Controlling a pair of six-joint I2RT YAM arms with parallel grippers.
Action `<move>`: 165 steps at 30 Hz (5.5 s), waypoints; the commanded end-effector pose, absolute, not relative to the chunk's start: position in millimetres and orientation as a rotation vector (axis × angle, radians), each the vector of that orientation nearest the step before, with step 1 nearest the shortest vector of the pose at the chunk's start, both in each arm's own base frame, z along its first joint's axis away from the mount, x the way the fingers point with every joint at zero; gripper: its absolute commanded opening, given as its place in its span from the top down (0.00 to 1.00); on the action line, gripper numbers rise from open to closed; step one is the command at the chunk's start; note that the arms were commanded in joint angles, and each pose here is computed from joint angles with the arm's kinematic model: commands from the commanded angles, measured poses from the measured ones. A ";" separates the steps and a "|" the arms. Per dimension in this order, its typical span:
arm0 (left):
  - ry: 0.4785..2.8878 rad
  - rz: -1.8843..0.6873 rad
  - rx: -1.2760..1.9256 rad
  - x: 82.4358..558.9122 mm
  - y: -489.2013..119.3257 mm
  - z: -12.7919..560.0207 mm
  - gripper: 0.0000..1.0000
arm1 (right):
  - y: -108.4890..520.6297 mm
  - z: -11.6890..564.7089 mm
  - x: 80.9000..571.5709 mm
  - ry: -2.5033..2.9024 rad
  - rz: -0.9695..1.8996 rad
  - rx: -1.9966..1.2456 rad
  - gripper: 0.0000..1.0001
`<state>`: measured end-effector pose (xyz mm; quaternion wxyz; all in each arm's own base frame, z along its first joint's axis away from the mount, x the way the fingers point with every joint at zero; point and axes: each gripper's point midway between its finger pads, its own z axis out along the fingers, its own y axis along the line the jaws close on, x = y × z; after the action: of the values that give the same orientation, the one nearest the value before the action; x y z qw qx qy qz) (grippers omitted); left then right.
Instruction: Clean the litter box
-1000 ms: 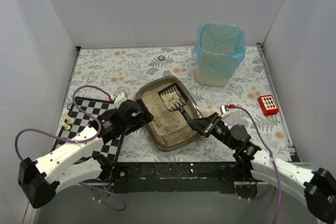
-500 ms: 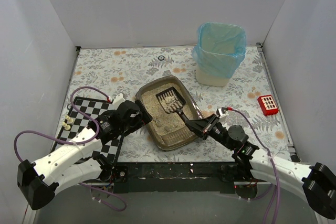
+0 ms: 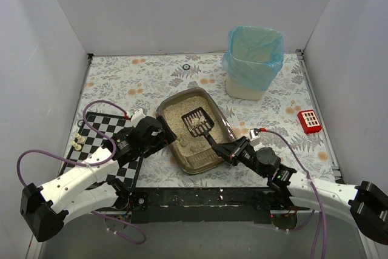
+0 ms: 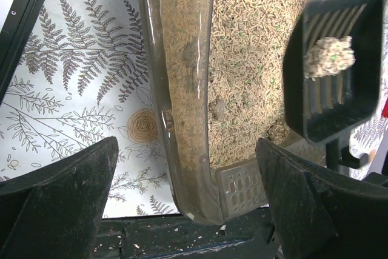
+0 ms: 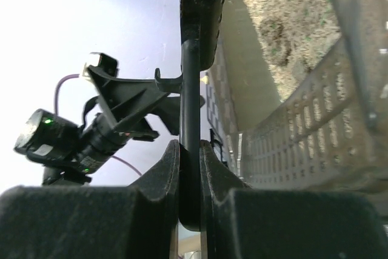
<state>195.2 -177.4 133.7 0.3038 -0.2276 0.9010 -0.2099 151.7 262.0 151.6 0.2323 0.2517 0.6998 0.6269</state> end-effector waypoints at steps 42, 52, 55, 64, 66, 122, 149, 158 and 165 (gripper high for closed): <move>2.391 -0.547 -0.595 190.8 -172.9 124.9 0.02 | 264.6 163.5 150.1 1.841 1.577 0.273 0.99; 2.386 -0.557 -0.598 192.7 -175.3 122.9 0.02 | 262.8 153.7 143.4 1.830 1.688 0.343 0.99; 2.398 -0.572 -0.587 191.3 -178.6 122.1 0.02 | 267.8 160.2 147.7 1.850 1.674 0.350 0.99; 2.402 -0.568 -0.581 191.0 -178.7 120.1 0.02 | 260.0 210.2 184.6 1.823 1.450 0.445 0.99; 2.406 -0.566 -0.582 190.9 -179.0 118.3 0.02 | 250.7 229.0 197.6 1.803 1.372 0.519 0.99; 2.518 -0.424 -0.548 223.5 -208.1 83.3 0.02 | 65.0 389.7 365.8 1.483 -0.571 -0.618 0.99; 2.322 -0.579 0.286 248.3 -246.4 107.4 0.36 | 170.1 343.6 257.4 1.951 0.647 -0.320 0.99; 2.334 -0.541 0.112 256.2 -238.4 125.6 0.02 | 193.6 258.0 178.5 2.322 0.875 -0.500 0.99; 2.277 -0.348 -0.333 258.4 -183.7 145.9 0.02 | 203.9 217.6 126.0 2.511 0.933 -0.717 0.99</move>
<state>250.3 -218.1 110.3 0.3462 -0.0068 0.9222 -0.1724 161.0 197.2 236.1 0.2544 -0.2154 0.8886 0.3151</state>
